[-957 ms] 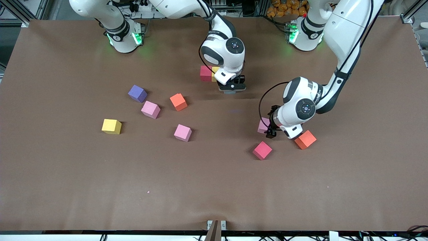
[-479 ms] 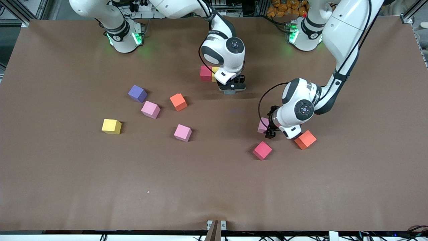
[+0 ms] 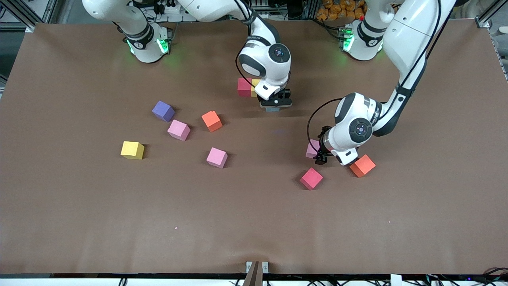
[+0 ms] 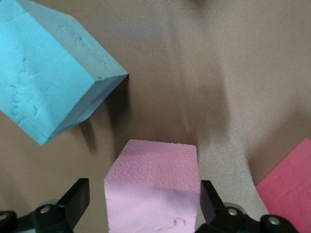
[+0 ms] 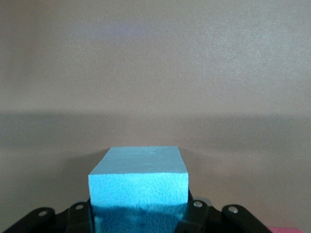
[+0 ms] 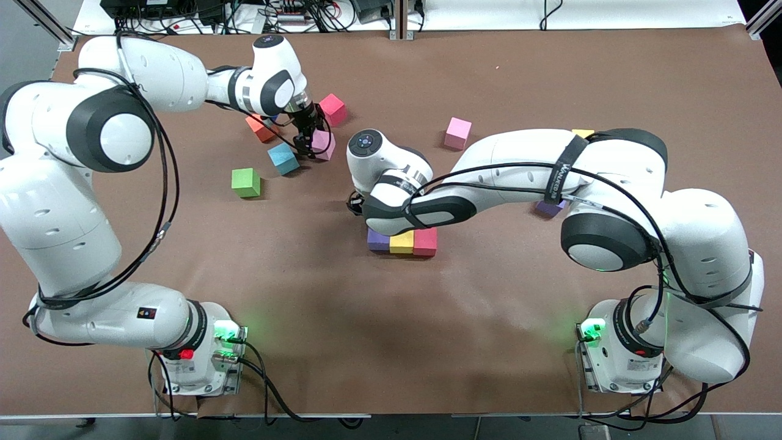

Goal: Form number 2 with 11 blocks

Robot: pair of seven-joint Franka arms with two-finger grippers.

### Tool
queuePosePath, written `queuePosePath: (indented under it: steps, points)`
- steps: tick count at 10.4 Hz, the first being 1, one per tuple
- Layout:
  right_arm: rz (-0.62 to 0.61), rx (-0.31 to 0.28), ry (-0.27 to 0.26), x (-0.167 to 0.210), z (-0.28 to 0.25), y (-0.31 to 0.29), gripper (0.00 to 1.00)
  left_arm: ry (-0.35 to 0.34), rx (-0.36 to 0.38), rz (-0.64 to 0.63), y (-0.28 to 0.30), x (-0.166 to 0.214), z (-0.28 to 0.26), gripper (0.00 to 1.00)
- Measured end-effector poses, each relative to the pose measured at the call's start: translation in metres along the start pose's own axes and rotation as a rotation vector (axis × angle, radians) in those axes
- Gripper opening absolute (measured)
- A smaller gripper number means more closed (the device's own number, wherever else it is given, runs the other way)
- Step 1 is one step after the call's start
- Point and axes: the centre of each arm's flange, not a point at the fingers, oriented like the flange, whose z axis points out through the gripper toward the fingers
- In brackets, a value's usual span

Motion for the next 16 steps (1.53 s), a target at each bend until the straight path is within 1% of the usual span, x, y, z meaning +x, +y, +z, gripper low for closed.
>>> queuePosePath:
  steps: [1, 2, 4, 5, 7, 8, 9, 12, 14, 15, 16]
  points:
    - [-0.001, -0.001, -0.001, -0.001, 0.001, 0.0, 0.61, 0.0, 0.0, 0.0, 0.0, 0.0, 0.0, 1.0]
    - [-0.001, -0.01, -0.006, -0.002, 0.004, 0.002, 0.7, 0.0, 0.0, 0.0, 0.0, 0.0, 0.0, 1.0]
    - [0.0, -0.025, -0.014, -0.004, 0.011, 0.007, 0.94, 0.001, -0.001, 0.001, 0.0, 0.0, 0.0, 0.98]
    - [0.001, -0.023, -0.012, -0.004, 0.01, 0.007, 1.0, 0.001, -0.002, 0.001, 0.001, 0.0, -0.001, 0.98]
    - [0.005, -0.008, 0.001, 0.002, -0.002, 0.005, 1.0, 0.006, -0.005, 0.008, 0.001, 0.0, -0.001, 0.95]
    - [0.012, 0.004, 0.011, 0.007, -0.013, 0.006, 1.0, 0.021, -0.008, 0.032, 0.002, 0.0, -0.002, 0.94]
    - [0.023, 0.009, 0.018, 0.015, -0.027, 0.008, 1.0, 0.037, -0.012, 0.054, 0.002, -0.001, -0.002, 0.89]
    - [0.045, 0.017, 0.026, 0.028, -0.056, 0.015, 1.0, 0.043, -0.014, 0.066, 0.002, -0.002, -0.003, 0.78]
    - [0.09, 0.031, 0.037, 0.054, -0.07, 0.032, 1.0, 0.042, -0.016, 0.067, 0.003, -0.003, -0.004, 0.76]
    - [0.129, 0.036, 0.042, 0.077, -0.078, 0.048, 1.0, 0.042, -0.019, 0.067, 0.004, -0.003, -0.005, 0.75]
    - [0.173, 0.037, 0.043, 0.103, -0.086, 0.069, 1.0, 0.041, -0.022, 0.068, 0.005, -0.003, -0.006, 0.73]
